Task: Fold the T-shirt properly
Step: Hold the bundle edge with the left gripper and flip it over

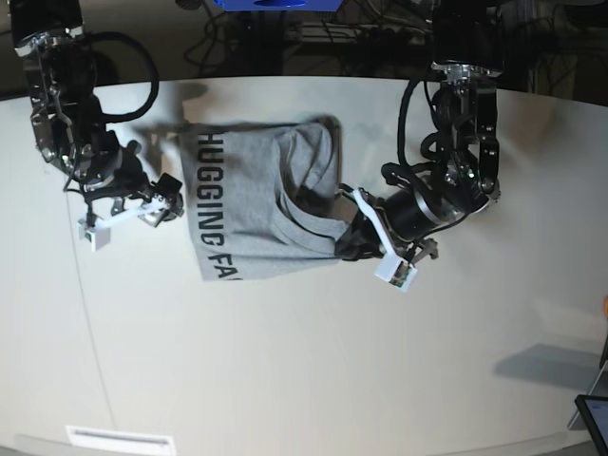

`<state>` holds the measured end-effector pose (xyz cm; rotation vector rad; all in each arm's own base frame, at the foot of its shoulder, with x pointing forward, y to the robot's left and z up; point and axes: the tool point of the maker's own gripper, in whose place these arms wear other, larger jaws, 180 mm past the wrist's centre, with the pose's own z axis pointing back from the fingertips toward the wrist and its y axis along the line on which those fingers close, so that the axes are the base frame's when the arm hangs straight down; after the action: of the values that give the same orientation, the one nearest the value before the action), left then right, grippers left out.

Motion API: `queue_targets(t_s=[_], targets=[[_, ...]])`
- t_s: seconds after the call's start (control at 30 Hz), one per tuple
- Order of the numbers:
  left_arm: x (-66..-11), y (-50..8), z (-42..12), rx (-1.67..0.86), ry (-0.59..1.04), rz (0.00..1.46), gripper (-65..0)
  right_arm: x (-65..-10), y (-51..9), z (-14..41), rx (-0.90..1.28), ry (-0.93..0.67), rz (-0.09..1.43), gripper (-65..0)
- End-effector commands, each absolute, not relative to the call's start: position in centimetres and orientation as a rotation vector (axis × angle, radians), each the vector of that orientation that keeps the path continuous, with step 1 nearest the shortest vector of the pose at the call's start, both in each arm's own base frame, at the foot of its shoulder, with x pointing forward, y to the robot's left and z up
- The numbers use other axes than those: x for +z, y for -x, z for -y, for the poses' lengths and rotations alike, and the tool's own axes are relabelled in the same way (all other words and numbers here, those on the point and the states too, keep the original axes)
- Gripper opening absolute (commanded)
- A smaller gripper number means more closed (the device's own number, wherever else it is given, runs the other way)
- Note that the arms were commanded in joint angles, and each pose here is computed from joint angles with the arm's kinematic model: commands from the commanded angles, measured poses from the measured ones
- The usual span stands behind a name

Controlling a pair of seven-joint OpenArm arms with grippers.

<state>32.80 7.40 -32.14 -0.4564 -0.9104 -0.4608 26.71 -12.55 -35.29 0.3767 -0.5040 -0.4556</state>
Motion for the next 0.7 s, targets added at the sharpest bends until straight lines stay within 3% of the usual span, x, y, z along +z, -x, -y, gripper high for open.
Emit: queue_targets(t_s=[0.0, 0.23, 0.67], targets=[[-30.1, -33.9, -8.2, -0.449, 0.452, 0.985, -65.0, -34.5, -27.3, 12.8, -0.446, -0.377, 0.536, -28.3], [-29.7, -34.7, -12.6, -0.406, 0.36, 0.998, -65.0, -35.0, -26.6, 10.2, -0.372, -0.401, 0.501, -28.3], [-30.7, -32.4, -14.0, -0.445, 0.31, 0.949, -65.0, -34.3, -27.3, 8.6, -0.36, -0.441, 0.514, -28.3]])
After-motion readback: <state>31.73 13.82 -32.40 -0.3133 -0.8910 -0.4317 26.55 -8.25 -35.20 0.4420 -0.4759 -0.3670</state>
